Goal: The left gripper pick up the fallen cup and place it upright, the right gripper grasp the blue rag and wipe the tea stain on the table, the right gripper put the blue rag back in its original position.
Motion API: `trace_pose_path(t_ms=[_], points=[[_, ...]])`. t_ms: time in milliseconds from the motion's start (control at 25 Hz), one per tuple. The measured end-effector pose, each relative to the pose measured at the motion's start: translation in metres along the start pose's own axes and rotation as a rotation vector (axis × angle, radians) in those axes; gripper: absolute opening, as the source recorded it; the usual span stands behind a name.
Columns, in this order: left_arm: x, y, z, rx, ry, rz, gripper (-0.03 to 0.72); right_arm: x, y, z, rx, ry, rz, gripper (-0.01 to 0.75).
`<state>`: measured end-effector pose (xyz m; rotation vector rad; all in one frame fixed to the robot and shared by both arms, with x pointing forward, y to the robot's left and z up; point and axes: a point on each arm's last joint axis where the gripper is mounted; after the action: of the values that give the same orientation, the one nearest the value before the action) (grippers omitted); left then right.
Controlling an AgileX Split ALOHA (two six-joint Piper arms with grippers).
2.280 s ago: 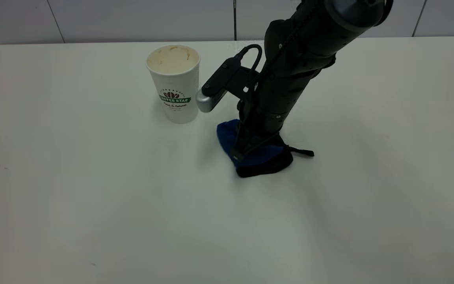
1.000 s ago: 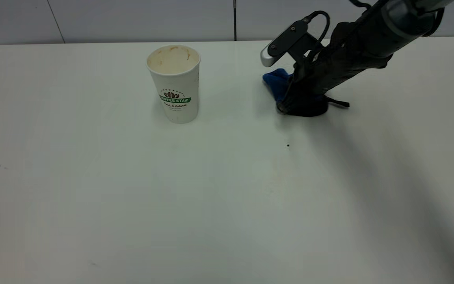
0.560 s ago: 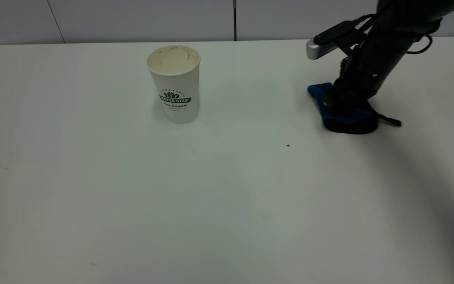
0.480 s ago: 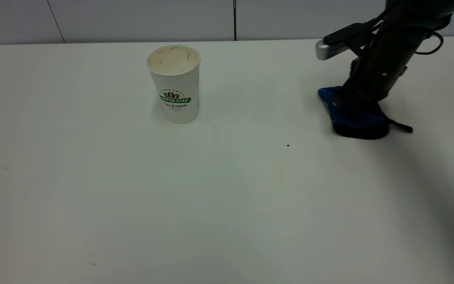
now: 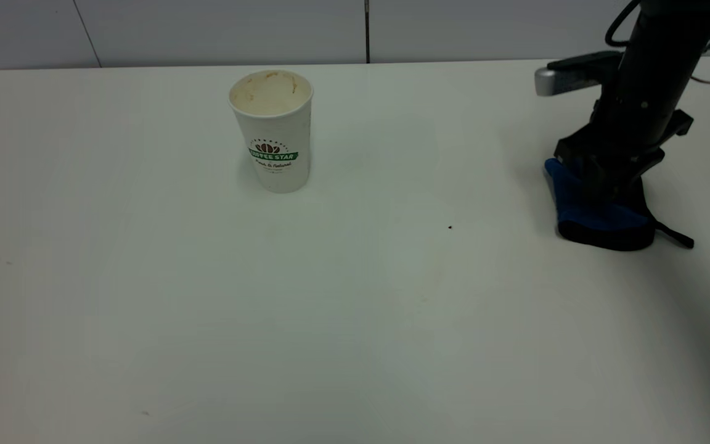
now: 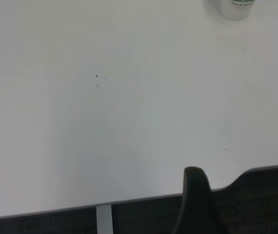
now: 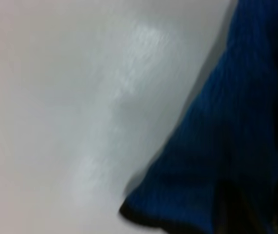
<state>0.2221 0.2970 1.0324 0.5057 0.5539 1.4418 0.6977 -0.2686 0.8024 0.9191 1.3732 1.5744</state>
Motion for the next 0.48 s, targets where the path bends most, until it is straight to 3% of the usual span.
trace_pose_path(t_ms=[200, 320, 480], points=[[0.000, 0.000, 0.000, 0.000, 0.000, 0.000, 0.525, 0.014, 0.089, 0.008, -0.038, 0.004, -0.008, 0.556], [0.000, 0.000, 0.000, 0.000, 0.000, 0.000, 0.525, 0.022, 0.151, -0.005, -0.072, -0.035, -0.012, 0.591], [0.000, 0.000, 0.000, 0.000, 0.000, 0.000, 0.525, 0.039, 0.227, -0.048, -0.127, -0.058, -0.027, 0.555]])
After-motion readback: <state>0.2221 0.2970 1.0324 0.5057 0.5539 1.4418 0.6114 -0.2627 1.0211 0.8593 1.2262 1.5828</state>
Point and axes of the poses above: a point on each arm's last joint axis where the gripper is mounted, y pointing back along that axis away from the gripper, x along the wrist's bending axis when the last joint is at zero, z = x × y, and after that the axes turned 6 degrees about y, right-handed
